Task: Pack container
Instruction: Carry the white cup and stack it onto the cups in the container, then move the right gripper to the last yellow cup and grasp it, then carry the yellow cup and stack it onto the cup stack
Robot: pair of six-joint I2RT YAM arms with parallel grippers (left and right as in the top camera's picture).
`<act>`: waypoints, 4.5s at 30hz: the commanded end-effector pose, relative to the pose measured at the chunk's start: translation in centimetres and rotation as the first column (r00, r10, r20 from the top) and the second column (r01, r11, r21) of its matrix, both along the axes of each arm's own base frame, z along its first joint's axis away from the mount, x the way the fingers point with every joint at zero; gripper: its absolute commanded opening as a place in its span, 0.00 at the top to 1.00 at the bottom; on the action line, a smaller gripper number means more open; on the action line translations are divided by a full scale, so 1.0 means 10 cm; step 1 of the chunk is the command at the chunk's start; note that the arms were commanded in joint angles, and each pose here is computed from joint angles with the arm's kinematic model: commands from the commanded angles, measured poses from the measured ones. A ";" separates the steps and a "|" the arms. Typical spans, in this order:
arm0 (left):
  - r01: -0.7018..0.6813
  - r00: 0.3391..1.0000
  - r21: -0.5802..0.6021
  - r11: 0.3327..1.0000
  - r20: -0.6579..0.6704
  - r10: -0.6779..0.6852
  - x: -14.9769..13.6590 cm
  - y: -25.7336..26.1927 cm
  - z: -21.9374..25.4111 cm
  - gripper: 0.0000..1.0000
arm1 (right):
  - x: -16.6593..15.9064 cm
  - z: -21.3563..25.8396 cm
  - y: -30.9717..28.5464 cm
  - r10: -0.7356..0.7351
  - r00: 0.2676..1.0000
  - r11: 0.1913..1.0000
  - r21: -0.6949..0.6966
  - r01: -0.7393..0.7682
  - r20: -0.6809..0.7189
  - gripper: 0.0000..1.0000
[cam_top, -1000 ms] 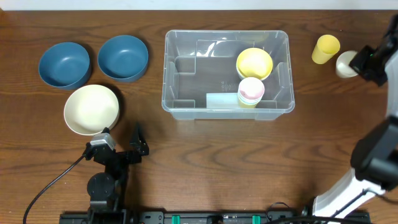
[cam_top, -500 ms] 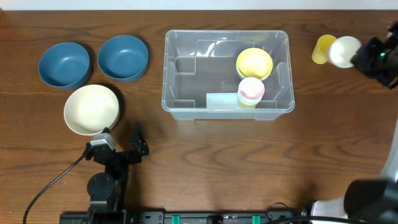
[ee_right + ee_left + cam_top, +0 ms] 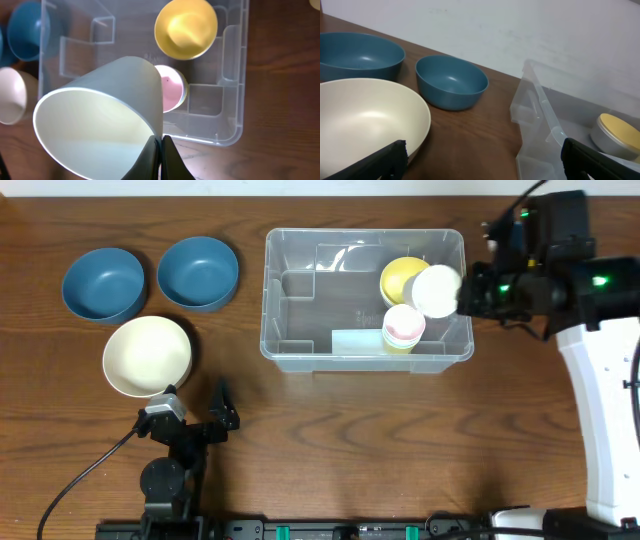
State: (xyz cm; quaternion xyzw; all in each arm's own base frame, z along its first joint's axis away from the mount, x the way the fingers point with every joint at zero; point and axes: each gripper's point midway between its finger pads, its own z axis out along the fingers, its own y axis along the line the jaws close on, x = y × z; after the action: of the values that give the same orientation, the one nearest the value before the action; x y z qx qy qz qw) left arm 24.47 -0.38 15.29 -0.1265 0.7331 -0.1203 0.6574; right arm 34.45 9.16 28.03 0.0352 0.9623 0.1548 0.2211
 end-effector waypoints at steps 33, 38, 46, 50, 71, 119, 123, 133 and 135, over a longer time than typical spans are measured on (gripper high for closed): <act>-0.025 0.998 0.023 0.999 -0.050 0.026 -0.01 0.05 -0.17 0.02 | 0.29 -0.60 0.21 0.035 0.999 0.999 -0.030 -0.036 -0.021 0.39; -0.025 0.998 0.023 0.999 -0.050 0.026 -0.01 0.05 -0.17 0.02 | 0.58 -0.37 -0.30 -0.156 0.984 0.983 -0.080 0.163 0.086 0.39; -0.025 0.998 0.023 0.999 -0.050 0.026 -0.01 0.05 -0.17 0.02 | 1.03 -0.37 -1.26 -0.431 0.877 0.884 -0.096 0.457 0.210 0.39; -0.025 0.998 0.023 0.999 -0.050 0.026 -0.01 0.05 -0.17 0.02 | 1.22 -0.62 -1.65 -0.519 0.832 0.836 -0.085 0.542 0.194 0.41; -0.025 0.998 0.023 0.999 -0.050 0.026 -0.01 0.05 -0.17 0.02 | 1.75 -1.67 -2.36 -0.592 0.789 0.786 -0.100 0.610 0.162 0.42; -0.025 0.998 0.023 0.999 -0.050 0.026 -0.01 0.05 -0.17 0.02 | 0.33 0.23 -0.87 -0.288 0.943 0.954 0.141 0.266 0.168 0.99; -0.025 0.998 0.023 0.999 -0.050 0.026 -0.01 0.05 -0.17 0.02 | 0.23 0.09 -0.42 -0.158 0.980 0.984 0.106 0.146 0.123 0.99; -0.025 0.998 0.023 0.999 -0.050 0.026 -0.01 0.05 -0.17 0.02 | 0.16 -0.19 -0.01 -0.058 0.996 0.998 -0.005 0.058 0.075 0.98; -0.025 0.998 0.023 0.999 -0.050 0.026 -0.01 0.05 -0.17 0.02 | 0.16 -0.27 0.00 -0.053 0.997 0.998 -0.013 0.054 0.053 0.99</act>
State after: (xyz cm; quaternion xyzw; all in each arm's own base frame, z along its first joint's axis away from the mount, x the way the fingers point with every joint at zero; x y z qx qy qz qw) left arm 24.47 -0.39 15.29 -0.1263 0.7331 -0.1204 0.6574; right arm 35.94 9.50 26.98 0.0591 0.9476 0.1684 0.2649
